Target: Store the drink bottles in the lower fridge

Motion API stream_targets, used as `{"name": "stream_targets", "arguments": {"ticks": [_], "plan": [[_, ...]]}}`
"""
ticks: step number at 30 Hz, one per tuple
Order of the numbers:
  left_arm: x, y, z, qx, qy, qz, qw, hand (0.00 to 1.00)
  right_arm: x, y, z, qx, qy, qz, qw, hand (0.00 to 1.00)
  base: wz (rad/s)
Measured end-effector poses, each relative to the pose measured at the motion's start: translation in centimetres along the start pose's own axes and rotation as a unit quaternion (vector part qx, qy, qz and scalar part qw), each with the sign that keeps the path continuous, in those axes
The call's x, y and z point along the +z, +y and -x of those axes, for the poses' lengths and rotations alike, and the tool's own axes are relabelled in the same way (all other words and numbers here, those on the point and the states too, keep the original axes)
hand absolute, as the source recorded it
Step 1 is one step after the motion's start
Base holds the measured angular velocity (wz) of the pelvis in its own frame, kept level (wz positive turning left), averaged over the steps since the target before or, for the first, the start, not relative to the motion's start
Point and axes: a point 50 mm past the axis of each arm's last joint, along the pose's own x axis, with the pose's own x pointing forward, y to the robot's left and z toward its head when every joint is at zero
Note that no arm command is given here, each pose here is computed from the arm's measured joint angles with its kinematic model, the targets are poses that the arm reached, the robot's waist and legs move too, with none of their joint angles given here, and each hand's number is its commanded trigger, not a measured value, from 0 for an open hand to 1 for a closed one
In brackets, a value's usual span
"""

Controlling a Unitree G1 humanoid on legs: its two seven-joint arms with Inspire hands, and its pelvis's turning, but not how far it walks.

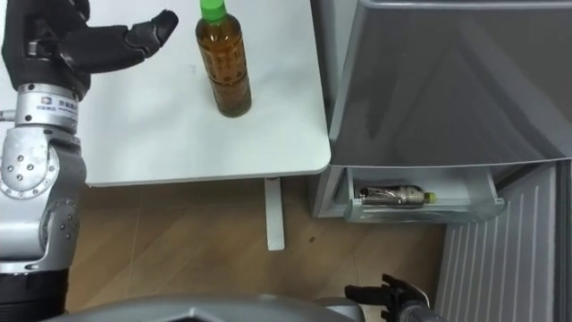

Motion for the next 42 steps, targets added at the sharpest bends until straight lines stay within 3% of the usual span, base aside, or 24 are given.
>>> {"name": "stream_targets", "arguments": {"ticks": [17,29,42], "plan": [[-2.2,-1.5,0.3,-0.040,0.050,0.012,0.998,0.00,0.1,-0.1,0.0,-0.005,0.000,-0.009,1.000,0.00,-0.01],[-4.7,-1.9,0.9,-0.056,0.115,0.012,0.992,0.00,0.2,0.0,0.0,-0.002,-0.001,-0.008,1.000,0.00,-0.01],[-6.0,-2.2,1.3,-0.068,0.142,0.012,0.988,0.00,0.5,0.1,-0.1,0.004,-0.005,-0.007,1.000,0.00,0.00]]}}
